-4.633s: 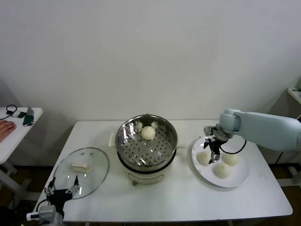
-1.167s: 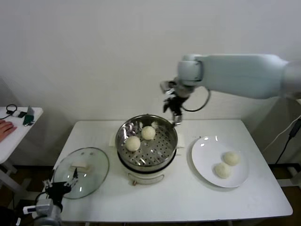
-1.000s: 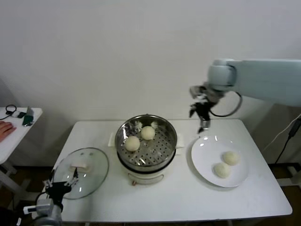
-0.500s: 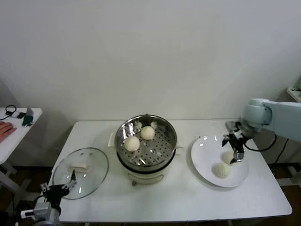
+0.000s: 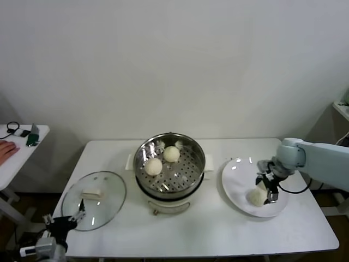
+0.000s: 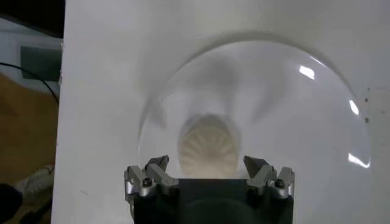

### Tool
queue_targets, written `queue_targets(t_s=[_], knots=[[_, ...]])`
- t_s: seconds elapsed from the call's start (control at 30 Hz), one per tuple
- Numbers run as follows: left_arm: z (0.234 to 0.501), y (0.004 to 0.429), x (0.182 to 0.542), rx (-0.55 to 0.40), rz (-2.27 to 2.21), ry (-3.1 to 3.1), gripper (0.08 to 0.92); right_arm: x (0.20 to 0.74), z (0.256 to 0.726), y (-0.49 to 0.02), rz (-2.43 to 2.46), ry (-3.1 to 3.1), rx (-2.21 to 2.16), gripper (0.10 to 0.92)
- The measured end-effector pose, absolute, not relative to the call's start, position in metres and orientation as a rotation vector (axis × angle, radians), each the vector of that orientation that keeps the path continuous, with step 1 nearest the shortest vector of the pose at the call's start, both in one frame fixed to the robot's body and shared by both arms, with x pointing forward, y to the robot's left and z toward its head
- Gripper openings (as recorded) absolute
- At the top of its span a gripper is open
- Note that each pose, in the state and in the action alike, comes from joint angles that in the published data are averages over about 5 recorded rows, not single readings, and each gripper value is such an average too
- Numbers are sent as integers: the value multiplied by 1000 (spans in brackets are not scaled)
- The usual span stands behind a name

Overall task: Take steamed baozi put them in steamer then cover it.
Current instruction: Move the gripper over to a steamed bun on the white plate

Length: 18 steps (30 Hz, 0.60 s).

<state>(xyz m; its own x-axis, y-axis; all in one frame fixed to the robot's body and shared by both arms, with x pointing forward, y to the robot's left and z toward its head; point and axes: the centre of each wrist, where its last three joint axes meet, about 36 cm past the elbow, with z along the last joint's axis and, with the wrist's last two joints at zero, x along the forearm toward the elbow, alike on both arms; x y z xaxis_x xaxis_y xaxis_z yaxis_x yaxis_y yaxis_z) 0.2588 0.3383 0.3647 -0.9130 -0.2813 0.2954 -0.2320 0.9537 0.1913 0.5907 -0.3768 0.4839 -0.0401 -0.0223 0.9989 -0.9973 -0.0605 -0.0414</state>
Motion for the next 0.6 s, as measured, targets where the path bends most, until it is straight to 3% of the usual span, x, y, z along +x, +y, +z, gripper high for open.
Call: queue_targets(t_s=[0.3, 0.6], knots=[[366, 338, 259, 376, -215, -2788, 823, 593, 471, -377, 1284, -1222, 1230, 780], [366, 339, 261, 373, -218, -2789, 823, 599, 469, -376, 1277, -1229, 1238, 671]])
